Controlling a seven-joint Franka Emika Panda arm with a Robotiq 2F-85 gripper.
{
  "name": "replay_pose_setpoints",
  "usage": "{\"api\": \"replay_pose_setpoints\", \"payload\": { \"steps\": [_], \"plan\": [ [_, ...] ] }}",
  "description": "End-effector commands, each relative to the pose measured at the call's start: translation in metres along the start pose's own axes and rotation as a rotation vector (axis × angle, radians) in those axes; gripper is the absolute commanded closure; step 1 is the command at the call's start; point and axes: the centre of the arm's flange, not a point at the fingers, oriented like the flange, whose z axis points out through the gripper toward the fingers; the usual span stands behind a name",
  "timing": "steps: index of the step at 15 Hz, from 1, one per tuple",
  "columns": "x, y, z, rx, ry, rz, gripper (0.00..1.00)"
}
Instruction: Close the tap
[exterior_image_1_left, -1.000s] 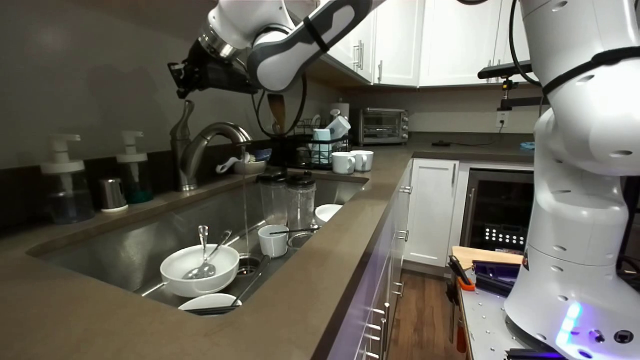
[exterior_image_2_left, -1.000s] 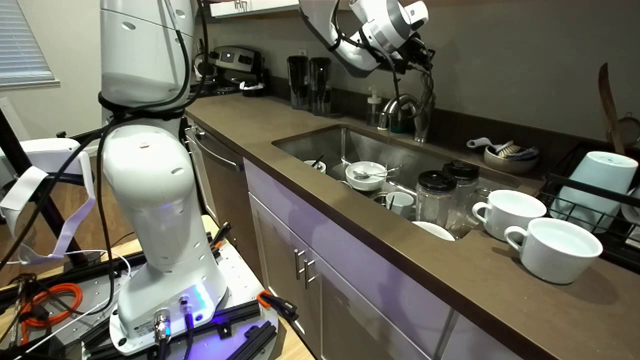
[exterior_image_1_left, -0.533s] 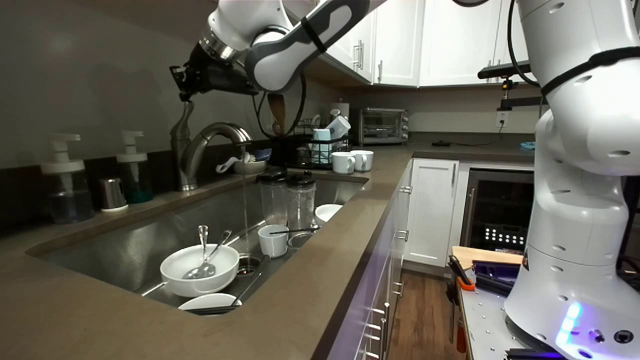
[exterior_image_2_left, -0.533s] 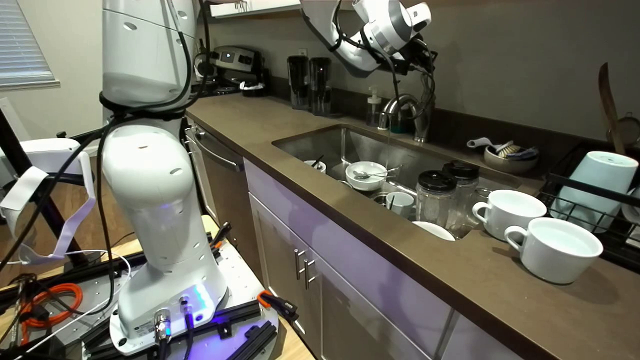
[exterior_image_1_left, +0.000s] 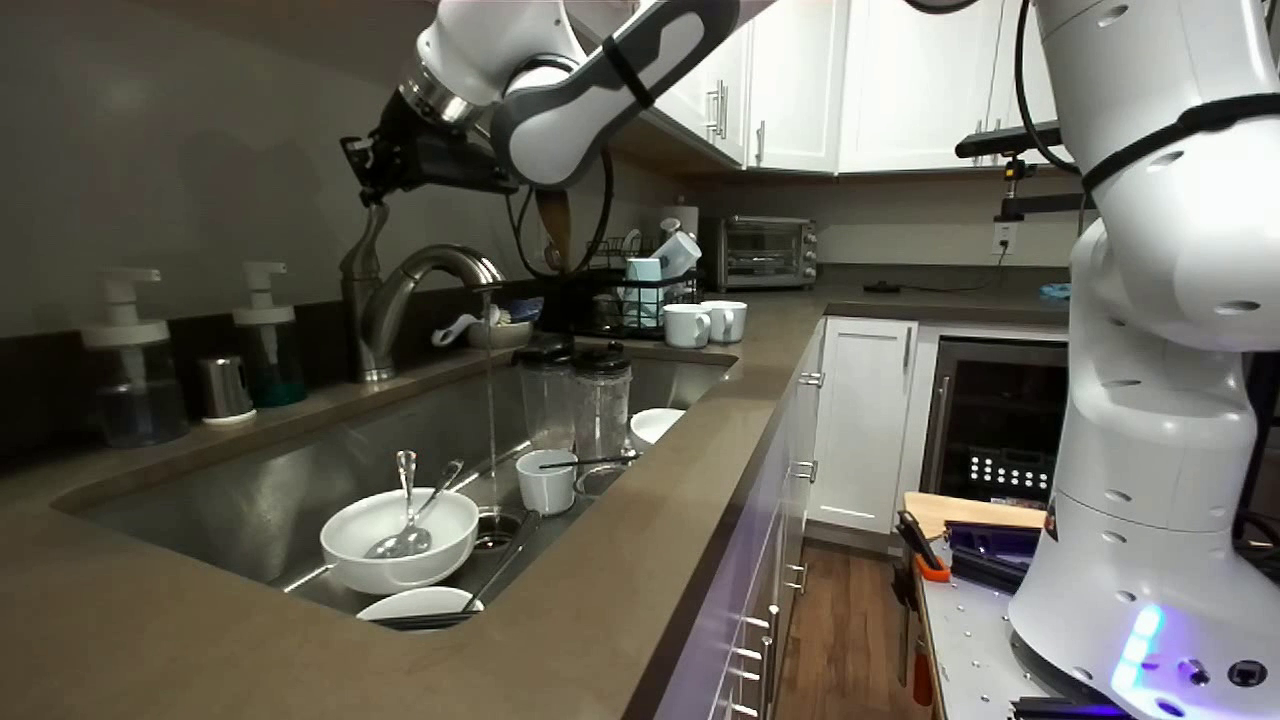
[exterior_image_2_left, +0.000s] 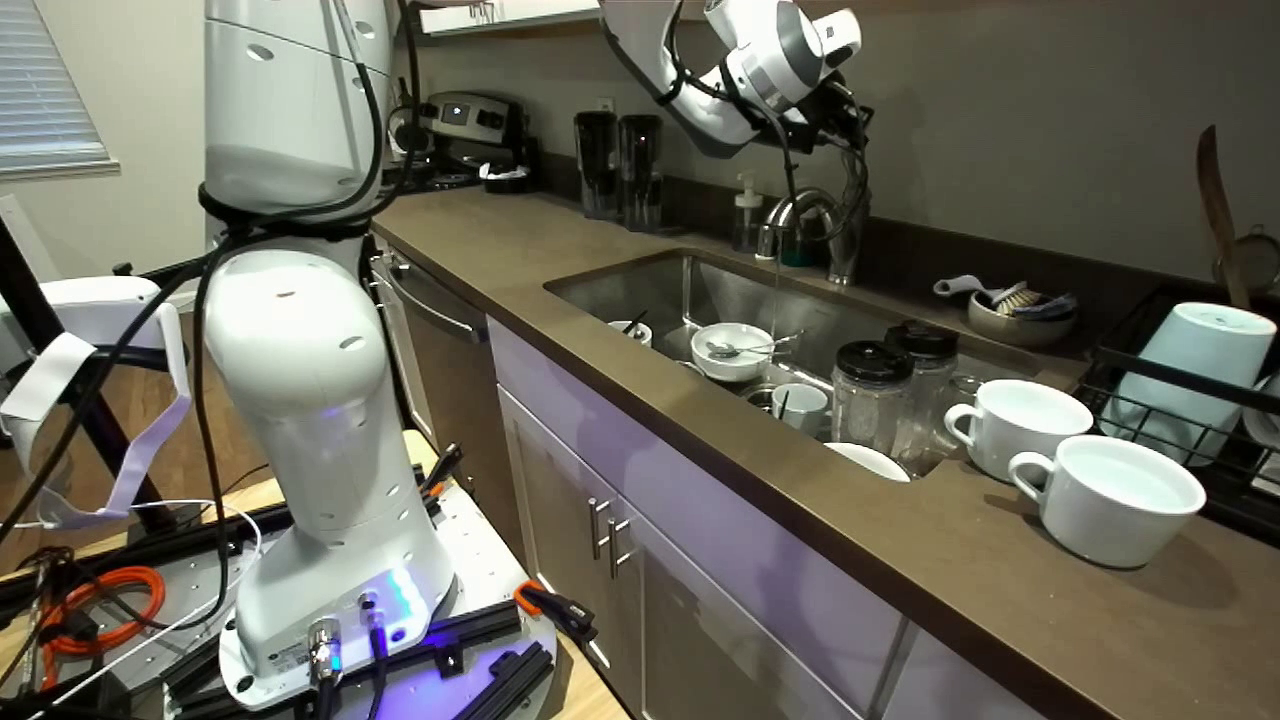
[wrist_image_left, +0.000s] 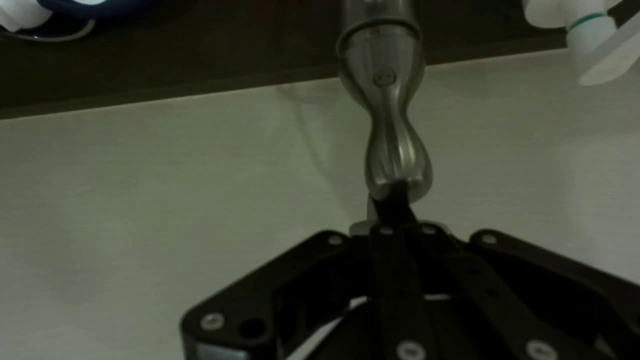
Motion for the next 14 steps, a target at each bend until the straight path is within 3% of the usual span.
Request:
{"api": "replay_pose_setpoints", "payload": {
  "steps": [1, 14],
  "plan": [
    [-0.007, 0.003, -0.001, -0.003, -0.022, 0.004, 1.00],
    [-0.068, 0.003, -0.025, -0.010, 0.013, 0.040, 1.00]
  ]
}}
